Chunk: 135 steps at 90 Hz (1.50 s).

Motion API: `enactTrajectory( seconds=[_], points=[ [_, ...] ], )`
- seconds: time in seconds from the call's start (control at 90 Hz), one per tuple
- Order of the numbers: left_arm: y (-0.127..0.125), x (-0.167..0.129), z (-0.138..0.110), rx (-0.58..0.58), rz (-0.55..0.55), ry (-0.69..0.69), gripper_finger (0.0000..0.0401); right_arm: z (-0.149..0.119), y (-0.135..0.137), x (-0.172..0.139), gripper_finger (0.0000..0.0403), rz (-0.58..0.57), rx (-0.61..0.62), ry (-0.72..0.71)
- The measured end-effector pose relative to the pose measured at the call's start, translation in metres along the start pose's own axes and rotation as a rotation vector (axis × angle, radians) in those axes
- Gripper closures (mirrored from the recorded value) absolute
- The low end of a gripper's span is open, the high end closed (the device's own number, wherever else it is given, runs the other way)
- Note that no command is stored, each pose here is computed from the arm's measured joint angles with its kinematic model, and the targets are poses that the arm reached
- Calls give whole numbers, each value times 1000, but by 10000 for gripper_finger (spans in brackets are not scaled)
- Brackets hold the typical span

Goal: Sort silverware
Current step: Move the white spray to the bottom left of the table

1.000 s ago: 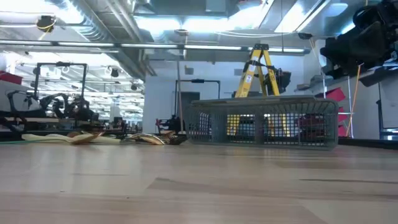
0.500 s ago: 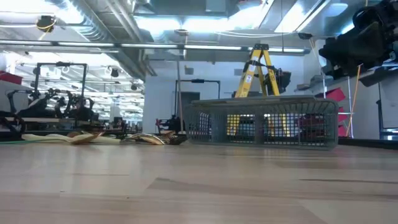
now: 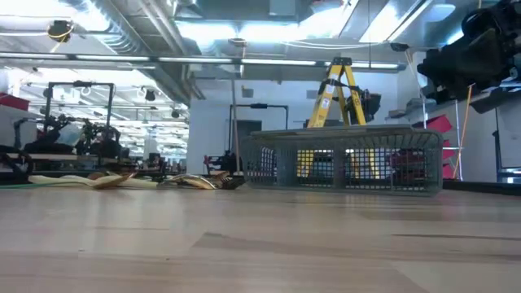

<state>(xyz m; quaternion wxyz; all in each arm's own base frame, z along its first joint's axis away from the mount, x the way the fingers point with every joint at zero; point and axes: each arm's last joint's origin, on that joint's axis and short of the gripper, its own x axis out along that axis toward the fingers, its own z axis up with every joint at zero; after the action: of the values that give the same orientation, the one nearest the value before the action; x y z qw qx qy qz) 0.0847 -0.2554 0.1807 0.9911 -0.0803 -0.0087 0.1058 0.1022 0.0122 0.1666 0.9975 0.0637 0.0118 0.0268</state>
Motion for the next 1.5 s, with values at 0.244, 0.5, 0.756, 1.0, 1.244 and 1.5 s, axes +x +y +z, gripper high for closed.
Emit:
enactTrajectory(
  seconds=[0.244, 0.5, 0.756, 1.0, 1.244, 1.5],
  points=[
    [0, 0, 0, -12, 0, 0, 213, 0, 0, 0, 350, 0, 0, 0],
    [0, 0, 0, -48, 2, -2, 173, 0, 0, 0, 350, -1, 0, -1],
    [0, -2, 4, -82, -5, 0, 123, 0, 0, 0, 350, 0, 0, -4],
    [0, -10, 30, -76, -39, 10, 116, 1, 0, 0, 350, 1, 0, -10],
    [3, -16, 53, -155, -88, 34, 116, 2, 0, 0, 350, 2, 1, -19],
    [6, -17, 58, -209, -114, 54, 116, 2, 0, 0, 350, 2, 1, -19]
  ],
)
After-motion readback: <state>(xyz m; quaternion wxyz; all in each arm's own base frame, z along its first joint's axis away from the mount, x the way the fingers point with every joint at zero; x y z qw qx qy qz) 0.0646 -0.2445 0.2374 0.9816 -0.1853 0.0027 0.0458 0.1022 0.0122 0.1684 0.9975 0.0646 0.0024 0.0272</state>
